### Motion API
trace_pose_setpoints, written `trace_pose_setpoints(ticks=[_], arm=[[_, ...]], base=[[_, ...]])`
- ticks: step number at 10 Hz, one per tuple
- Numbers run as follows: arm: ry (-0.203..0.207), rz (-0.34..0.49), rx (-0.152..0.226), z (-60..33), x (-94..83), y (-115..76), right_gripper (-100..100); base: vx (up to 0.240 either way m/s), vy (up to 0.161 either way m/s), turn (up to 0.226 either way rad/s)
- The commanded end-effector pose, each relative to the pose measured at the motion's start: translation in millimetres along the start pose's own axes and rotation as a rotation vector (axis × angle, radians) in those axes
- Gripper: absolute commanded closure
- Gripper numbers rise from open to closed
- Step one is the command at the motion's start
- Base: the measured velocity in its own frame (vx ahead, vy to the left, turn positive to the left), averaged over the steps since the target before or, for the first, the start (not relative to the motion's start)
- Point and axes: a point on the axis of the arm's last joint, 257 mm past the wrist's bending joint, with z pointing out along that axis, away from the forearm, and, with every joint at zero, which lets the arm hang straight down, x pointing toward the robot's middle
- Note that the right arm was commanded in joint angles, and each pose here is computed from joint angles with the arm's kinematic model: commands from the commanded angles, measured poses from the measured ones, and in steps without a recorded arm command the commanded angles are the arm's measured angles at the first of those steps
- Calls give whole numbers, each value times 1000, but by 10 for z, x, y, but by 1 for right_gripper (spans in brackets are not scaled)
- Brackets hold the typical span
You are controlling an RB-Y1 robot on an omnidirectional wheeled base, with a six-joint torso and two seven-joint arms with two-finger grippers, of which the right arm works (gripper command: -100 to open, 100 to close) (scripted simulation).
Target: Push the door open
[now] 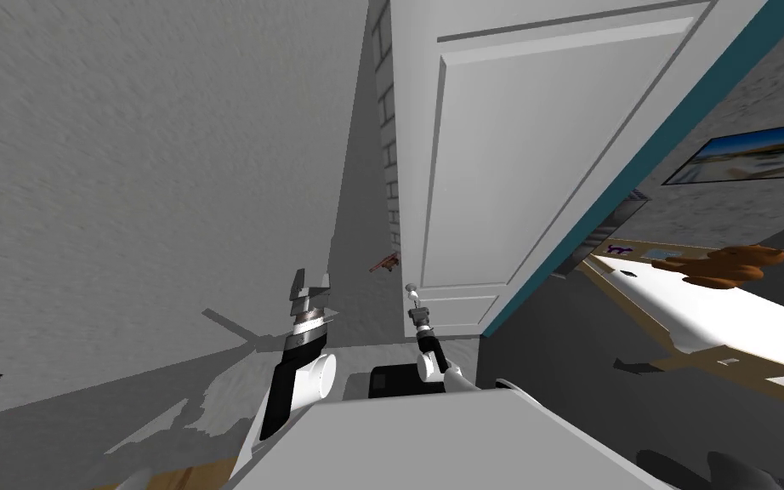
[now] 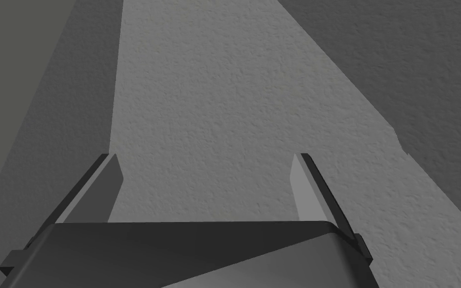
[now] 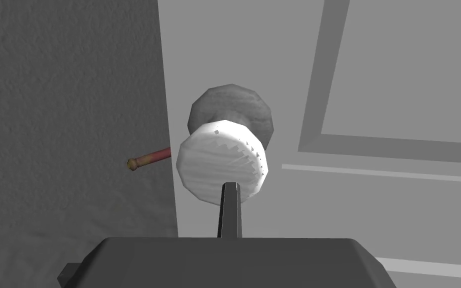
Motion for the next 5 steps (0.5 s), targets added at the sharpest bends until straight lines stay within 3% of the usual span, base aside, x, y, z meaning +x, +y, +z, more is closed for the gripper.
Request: trace_pose_setpoints(ticks=[1,4,5], arm=[[0,0,0,-2,-3,3,100],[0,0,0,-2,-3,3,100],[-2,-17,-15,9,-21,137,-100]], base=[[-29,-12,1],[-9,-4,0],[-127,44,-65]])
